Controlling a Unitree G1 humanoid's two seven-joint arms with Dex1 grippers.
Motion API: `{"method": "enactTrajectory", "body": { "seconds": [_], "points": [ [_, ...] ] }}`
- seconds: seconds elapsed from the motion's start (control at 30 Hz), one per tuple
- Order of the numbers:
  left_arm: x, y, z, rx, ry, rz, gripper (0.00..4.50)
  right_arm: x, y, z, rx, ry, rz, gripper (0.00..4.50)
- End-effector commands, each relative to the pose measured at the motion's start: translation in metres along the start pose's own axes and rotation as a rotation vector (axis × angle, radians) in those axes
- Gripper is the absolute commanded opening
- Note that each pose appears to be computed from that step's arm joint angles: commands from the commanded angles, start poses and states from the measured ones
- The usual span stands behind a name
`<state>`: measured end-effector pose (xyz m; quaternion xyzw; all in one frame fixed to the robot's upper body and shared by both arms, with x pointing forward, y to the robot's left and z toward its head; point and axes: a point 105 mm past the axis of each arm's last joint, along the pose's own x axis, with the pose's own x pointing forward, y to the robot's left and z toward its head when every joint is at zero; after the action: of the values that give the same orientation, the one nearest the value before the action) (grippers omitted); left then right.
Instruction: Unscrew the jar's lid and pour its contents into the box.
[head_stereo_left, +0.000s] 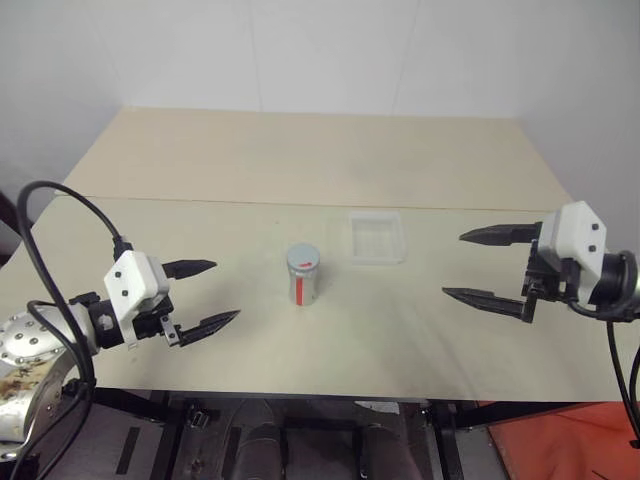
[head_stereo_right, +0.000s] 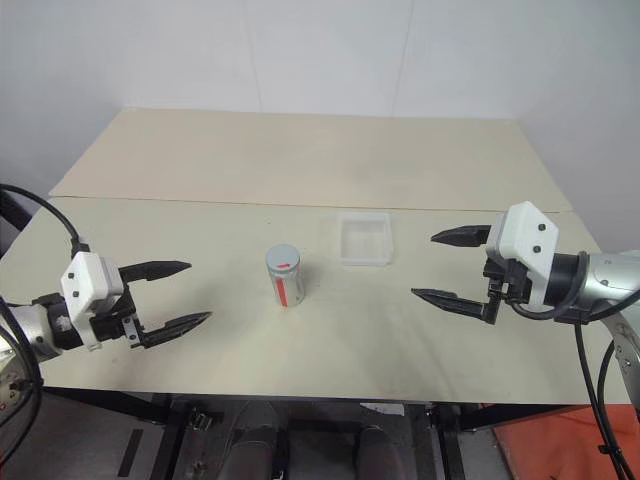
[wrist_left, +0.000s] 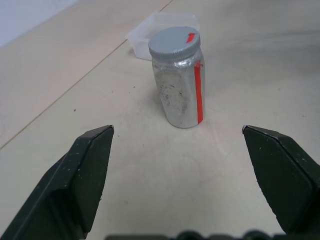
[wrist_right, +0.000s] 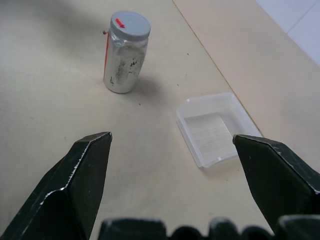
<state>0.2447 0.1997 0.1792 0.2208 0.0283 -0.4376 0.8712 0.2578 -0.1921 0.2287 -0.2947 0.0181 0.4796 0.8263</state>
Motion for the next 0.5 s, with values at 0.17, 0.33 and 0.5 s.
{"method": "enactTrajectory", "body": {
  "seconds": [0.17, 0.33, 0.5],
  "points": [
    [-0.002, 0.000, 0.006, 0.035, -0.026, 0.024, 4.48, 0.000, 0.002, -0.003, -0.030, 0.026, -0.003, 4.50],
    [-0.002, -0.001, 0.007, 0.033, -0.025, 0.018, 4.48, 0.000, 0.005, -0.005, -0.022, 0.037, -0.001, 4.50],
    [0.003, 0.004, 0.008, 0.040, -0.063, 0.101, 4.48, -0.002, 0.010, -0.015, -0.015, 0.090, 0.003, 4.50]
  ]
}}
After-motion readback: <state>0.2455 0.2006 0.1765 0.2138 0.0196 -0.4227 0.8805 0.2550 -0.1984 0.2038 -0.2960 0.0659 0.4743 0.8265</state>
